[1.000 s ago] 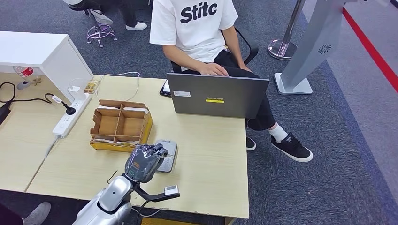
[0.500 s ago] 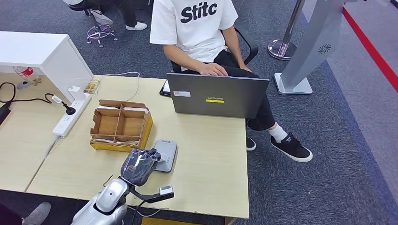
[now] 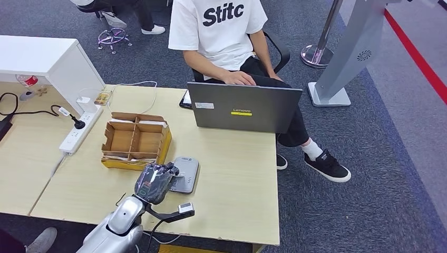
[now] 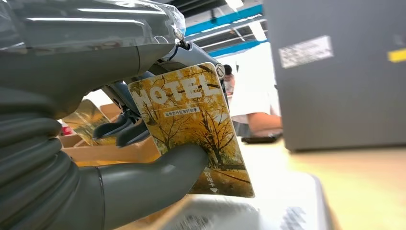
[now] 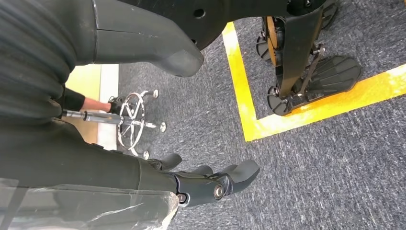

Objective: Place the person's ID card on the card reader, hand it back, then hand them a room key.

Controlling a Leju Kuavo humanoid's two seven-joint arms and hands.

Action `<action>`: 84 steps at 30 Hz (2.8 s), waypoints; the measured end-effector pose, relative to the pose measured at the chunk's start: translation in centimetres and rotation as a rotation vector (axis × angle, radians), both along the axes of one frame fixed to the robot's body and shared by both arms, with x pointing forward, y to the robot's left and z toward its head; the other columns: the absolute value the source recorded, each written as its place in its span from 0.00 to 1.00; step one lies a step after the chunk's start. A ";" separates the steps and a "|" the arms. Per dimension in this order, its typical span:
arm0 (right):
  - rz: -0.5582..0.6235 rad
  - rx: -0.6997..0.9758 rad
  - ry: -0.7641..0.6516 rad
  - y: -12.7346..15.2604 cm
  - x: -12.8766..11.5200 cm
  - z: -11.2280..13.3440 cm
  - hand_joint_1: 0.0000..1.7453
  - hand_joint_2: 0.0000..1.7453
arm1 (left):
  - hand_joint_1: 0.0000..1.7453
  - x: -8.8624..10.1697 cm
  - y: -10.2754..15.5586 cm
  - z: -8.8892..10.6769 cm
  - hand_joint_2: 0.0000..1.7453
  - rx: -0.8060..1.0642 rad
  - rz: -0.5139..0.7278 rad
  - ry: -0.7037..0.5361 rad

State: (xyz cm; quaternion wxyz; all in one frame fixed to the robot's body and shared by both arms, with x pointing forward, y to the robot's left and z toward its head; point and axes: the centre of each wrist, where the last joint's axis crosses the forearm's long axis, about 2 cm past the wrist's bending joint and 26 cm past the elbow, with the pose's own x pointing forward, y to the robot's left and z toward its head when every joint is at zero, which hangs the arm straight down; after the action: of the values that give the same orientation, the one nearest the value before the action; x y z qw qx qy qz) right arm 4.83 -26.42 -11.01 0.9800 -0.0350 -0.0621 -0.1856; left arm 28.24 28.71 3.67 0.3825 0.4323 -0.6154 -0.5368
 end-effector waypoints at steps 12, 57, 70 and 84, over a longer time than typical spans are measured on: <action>0.039 0.006 -0.020 0.1 -0.1 0.0 0.00 1.00 | 1.00 6.7 6.8 8.7 1.00 -0.087 0.132 -0.180; 0.011 0.006 -0.020 1.1 -0.1 0.1 0.00 1.00 | 0.00 0.1 -1.2 6.5 1.00 -0.333 -0.056 -0.085; 0.016 0.002 -0.002 1.1 -0.2 0.1 0.00 1.00 | 0.00 -3.2 -2.1 3.9 1.00 -0.039 -0.016 -0.073; 0.053 0.003 -0.014 1.1 -0.2 0.1 0.00 1.00 | 0.00 -2.1 4.2 1.7 1.00 -0.034 0.168 -0.011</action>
State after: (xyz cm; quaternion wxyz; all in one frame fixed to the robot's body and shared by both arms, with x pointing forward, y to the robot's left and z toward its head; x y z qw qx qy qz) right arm 4.66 -25.27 -10.95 0.9842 -0.0306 -0.0694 -0.1599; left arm 26.14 32.92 5.36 0.4301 0.4789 -0.5878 -0.4900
